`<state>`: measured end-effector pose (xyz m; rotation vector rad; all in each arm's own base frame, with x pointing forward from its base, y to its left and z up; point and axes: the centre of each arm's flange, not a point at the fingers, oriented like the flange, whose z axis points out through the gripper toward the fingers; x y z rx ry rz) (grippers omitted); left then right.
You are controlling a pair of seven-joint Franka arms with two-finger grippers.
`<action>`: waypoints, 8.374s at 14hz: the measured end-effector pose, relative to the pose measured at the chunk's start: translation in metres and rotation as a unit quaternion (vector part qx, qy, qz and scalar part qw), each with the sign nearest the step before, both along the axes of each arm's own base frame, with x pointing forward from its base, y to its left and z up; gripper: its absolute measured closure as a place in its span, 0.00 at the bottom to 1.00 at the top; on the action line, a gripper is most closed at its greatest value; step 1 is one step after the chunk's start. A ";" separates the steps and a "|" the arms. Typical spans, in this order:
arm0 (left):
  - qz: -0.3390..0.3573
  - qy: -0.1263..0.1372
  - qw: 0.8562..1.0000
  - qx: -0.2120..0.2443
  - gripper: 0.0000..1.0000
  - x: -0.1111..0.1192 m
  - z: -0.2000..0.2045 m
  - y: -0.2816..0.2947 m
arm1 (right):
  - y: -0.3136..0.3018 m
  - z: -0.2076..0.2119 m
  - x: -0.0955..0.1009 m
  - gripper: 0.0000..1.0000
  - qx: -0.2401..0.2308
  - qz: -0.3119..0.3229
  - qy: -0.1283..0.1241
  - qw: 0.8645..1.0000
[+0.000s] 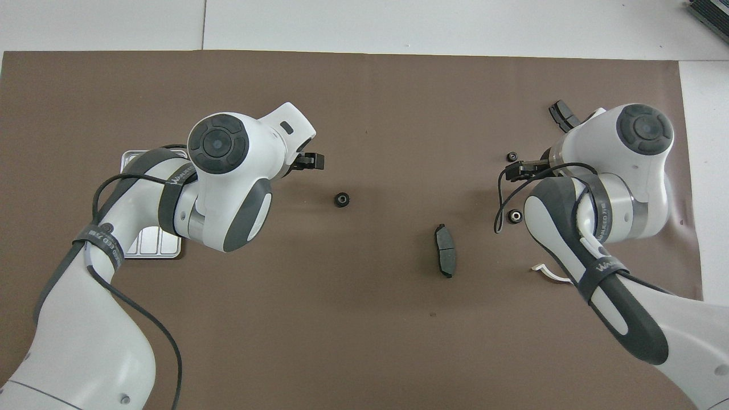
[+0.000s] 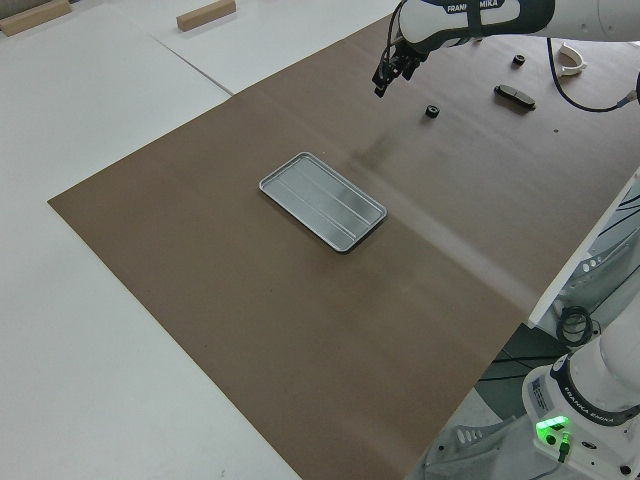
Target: Pick bearing gear from pile to tray
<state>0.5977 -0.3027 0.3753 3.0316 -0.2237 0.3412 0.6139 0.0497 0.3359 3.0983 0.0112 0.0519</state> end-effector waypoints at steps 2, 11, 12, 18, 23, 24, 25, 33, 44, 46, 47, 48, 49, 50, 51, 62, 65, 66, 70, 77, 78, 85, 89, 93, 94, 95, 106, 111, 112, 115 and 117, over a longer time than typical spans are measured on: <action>-0.005 -0.005 1.000 -0.002 0.00 0.003 -0.010 -0.011 | 0.011 -0.014 -0.017 0.00 0.000 0.011 0.011 1.000; -0.019 -0.017 1.000 -0.007 0.02 0.004 -0.053 -0.033 | 0.019 -0.039 -0.046 0.04 0.004 0.033 -0.008 0.999; -0.019 -0.017 1.000 -0.006 0.07 0.003 -0.056 -0.032 | 0.017 -0.040 -0.046 0.11 0.004 0.031 -0.009 0.999; -0.021 -0.031 0.999 -0.015 0.37 -0.004 -0.070 -0.031 | 0.012 -0.046 -0.051 0.30 0.003 0.028 -0.001 1.000; -0.023 -0.033 0.999 -0.017 0.39 -0.008 -0.075 -0.031 | 0.011 -0.051 -0.055 0.30 0.004 0.028 0.005 1.000; -0.023 -0.034 0.999 -0.017 0.39 -0.008 -0.075 -0.031 | 0.011 -0.052 -0.056 0.30 0.003 0.028 0.006 1.000; -0.023 -0.033 0.999 -0.017 0.39 -0.008 -0.075 -0.032 | 0.012 -0.052 -0.056 0.30 0.003 0.028 0.007 1.000; -0.003 -0.032 0.998 -0.045 0.38 -0.006 -0.064 -0.039 | 0.012 -0.052 -0.060 0.36 0.002 0.028 0.020 0.999; -0.010 -0.011 0.998 -0.056 0.38 -0.021 -0.068 -0.058 | 0.014 -0.048 -0.061 0.65 0.006 0.027 0.018 0.999; -0.011 0.006 0.999 -0.052 0.38 -0.030 -0.073 -0.067 | 0.014 -0.046 -0.060 0.65 0.011 0.017 0.016 1.000; -0.007 0.013 0.999 -0.050 0.38 -0.035 -0.077 -0.070 | 0.015 -0.042 -0.057 0.65 0.013 0.007 0.012 1.000; -0.003 0.023 0.999 -0.048 0.38 -0.040 -0.081 -0.073 | 0.017 -0.034 -0.052 0.65 0.014 -0.007 0.004 1.000; 0.002 0.028 0.998 -0.048 0.38 -0.045 -0.081 -0.077 | 0.021 -0.022 -0.046 0.65 0.016 -0.020 0.000 1.000; 0.008 0.037 0.998 -0.046 0.38 -0.051 -0.080 -0.083 | 0.027 -0.007 -0.041 0.65 0.017 -0.032 0.000 0.999; 0.012 0.044 0.998 -0.045 0.37 -0.058 -0.080 -0.089 | 0.035 0.010 -0.037 0.65 0.019 -0.044 -0.001 0.999; 0.022 0.062 0.997 -0.033 0.66 -0.066 -0.078 -0.087 | 0.113 0.053 -0.034 0.65 0.044 -0.111 -0.026 0.993; 0.031 0.074 0.997 -0.021 0.66 -0.062 -0.066 -0.074 | 0.113 0.053 -0.034 0.65 0.045 -0.111 -0.026 0.992; 0.038 0.073 0.996 -0.016 0.66 -0.057 -0.053 -0.062 | 0.113 0.053 -0.034 0.65 0.045 -0.111 -0.026 0.992; 0.083 0.075 0.994 0.003 0.66 -0.036 0.008 0.005 | 0.113 0.053 -0.034 0.65 0.046 -0.112 -0.025 0.992; 0.088 0.083 0.992 0.021 0.66 -0.018 0.037 0.199 | 0.148 0.053 -0.036 0.65 0.060 -0.081 -0.051 0.994; 0.087 0.088 0.992 0.023 0.66 -0.021 0.033 0.228 | 0.167 0.053 -0.038 0.65 0.063 -0.063 -0.056 0.994; 0.079 0.096 0.992 0.026 0.66 -0.051 -0.005 0.334 | 0.319 0.040 -0.030 0.65 0.091 0.022 -0.072 0.993; 0.079 0.081 0.993 0.028 0.66 -0.066 -0.031 0.344 | 0.377 -0.016 -0.020 0.65 0.084 0.034 -0.067 0.994; 0.079 0.082 0.993 0.029 0.66 -0.078 -0.048 0.354 | 0.386 -0.019 -0.021 0.65 0.085 0.039 -0.067 0.993; 0.079 0.083 0.993 0.029 0.66 -0.079 -0.050 0.356 | 0.388 -0.019 -0.022 0.59 0.085 0.040 -0.067 0.993; 0.079 0.084 0.993 0.029 0.66 -0.080 -0.051 0.356 | 0.388 -0.019 -0.023 0.49 0.084 0.041 -0.067 0.993; 0.069 0.075 0.994 0.031 0.38 -0.080 -0.054 0.347 | 0.251 0.054 0.048 0.00 0.053 -0.034 -0.095 0.993; 0.056 0.072 0.995 0.029 0.00 -0.061 -0.020 0.337 | 0.118 0.052 0.085 0.00 0.023 -0.019 -0.080 0.996; 0.053 0.070 0.996 0.029 0.00 -0.054 -0.007 0.334 | 0.096 0.043 0.086 0.00 0.018 -0.014 -0.071 0.997; 0.023 0.049 0.998 0.030 0.00 -0.033 0.026 0.295 | 0.047 0.006 0.081 0.00 0.006 0.009 -0.039 0.999; 0.011 0.038 0.999 0.028 0.00 -0.023 0.037 0.255 | 0.017 -0.022 0.073 0.00 0.004 0.025 -0.030 0.999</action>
